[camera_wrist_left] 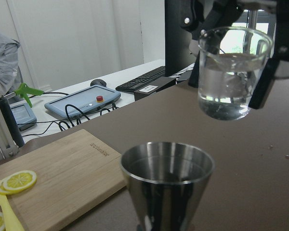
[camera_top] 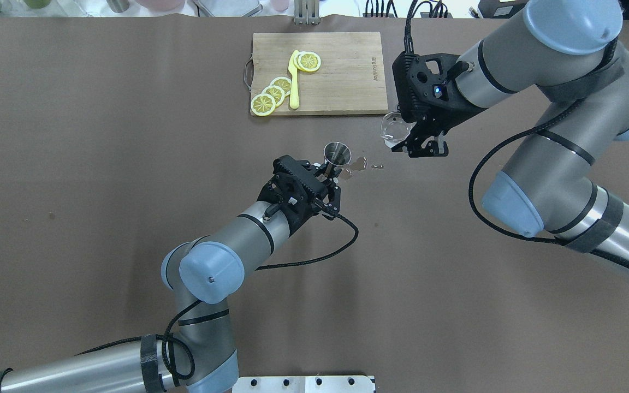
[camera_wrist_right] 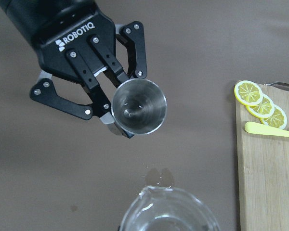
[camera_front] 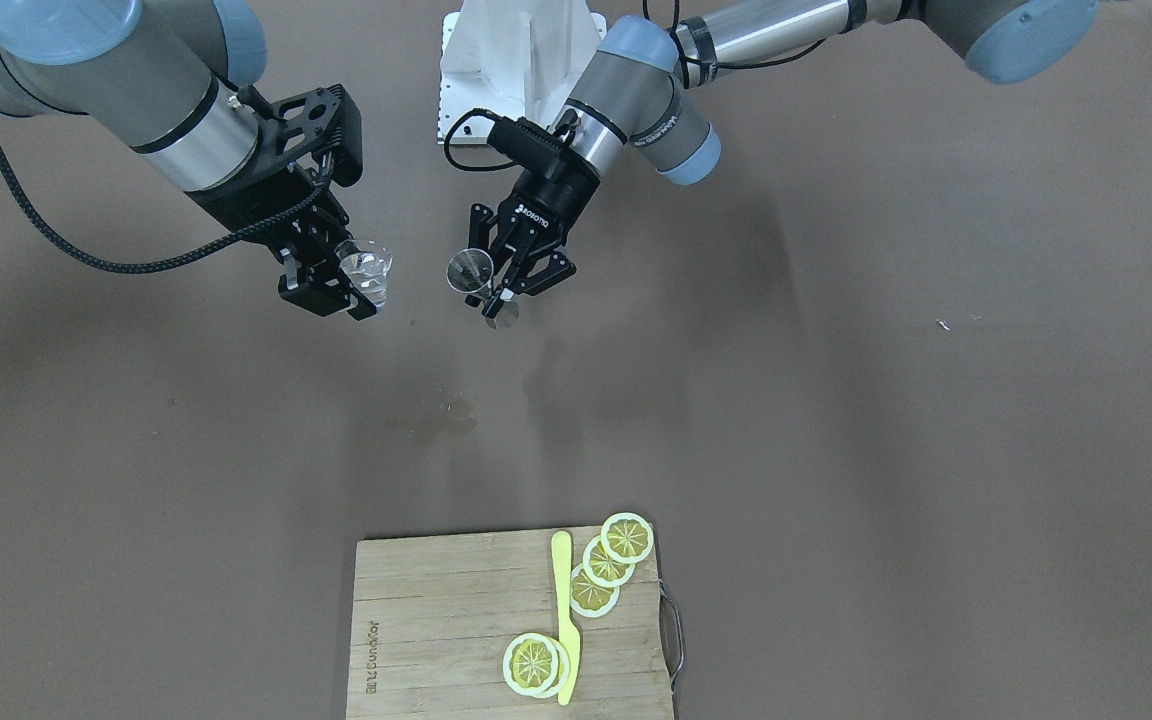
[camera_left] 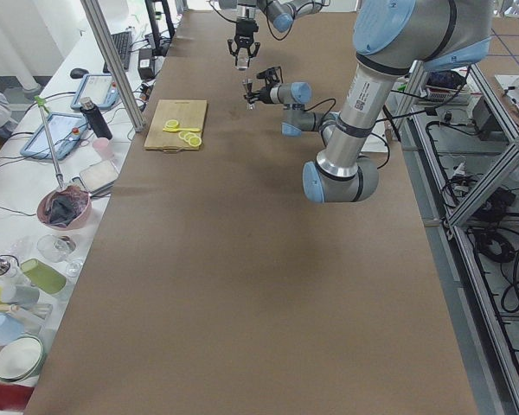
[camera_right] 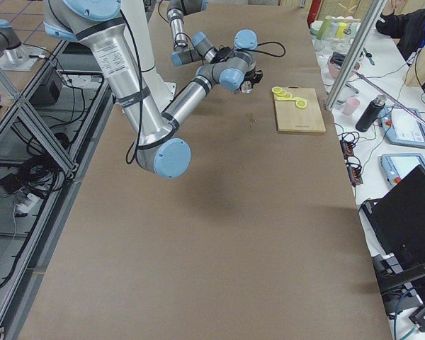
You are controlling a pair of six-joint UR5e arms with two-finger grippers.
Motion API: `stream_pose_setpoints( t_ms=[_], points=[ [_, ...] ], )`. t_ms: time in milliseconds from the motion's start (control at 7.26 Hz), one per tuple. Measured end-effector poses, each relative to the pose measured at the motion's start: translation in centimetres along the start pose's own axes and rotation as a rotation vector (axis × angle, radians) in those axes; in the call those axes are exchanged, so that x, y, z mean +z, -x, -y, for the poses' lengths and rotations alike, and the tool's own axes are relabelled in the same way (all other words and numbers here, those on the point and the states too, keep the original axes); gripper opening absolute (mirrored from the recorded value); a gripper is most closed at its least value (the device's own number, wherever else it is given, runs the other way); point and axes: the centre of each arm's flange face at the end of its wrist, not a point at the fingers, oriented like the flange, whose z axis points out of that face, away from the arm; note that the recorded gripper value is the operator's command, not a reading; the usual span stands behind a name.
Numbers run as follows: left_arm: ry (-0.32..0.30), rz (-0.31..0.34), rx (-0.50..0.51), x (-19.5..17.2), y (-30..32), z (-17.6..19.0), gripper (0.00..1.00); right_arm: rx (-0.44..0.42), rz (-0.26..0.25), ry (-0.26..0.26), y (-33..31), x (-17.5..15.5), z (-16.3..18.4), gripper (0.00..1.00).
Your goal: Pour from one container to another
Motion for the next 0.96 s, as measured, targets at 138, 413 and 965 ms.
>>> stream_pose_setpoints(
  t_ms=[138, 413, 965],
  points=[
    [0.009, 0.0, 0.004, 0.4, -0.1, -0.4, 0.0, 0.001, 0.0, -0.002, 0.1, -0.1, 0.1, 0.0],
    [0.015, 0.008, 0.01, 1.3, -0.2, -0.3, 0.0, 0.003, 0.003, -0.003, 0.2, -0.2, 0.0, 0.0],
    [0.004, 0.005, 0.004, 2.0, -1.1, 1.0, 0.0, 0.005, 0.004, -0.01, 0.2, -0.3, 0.1, 0.0]
  ],
)
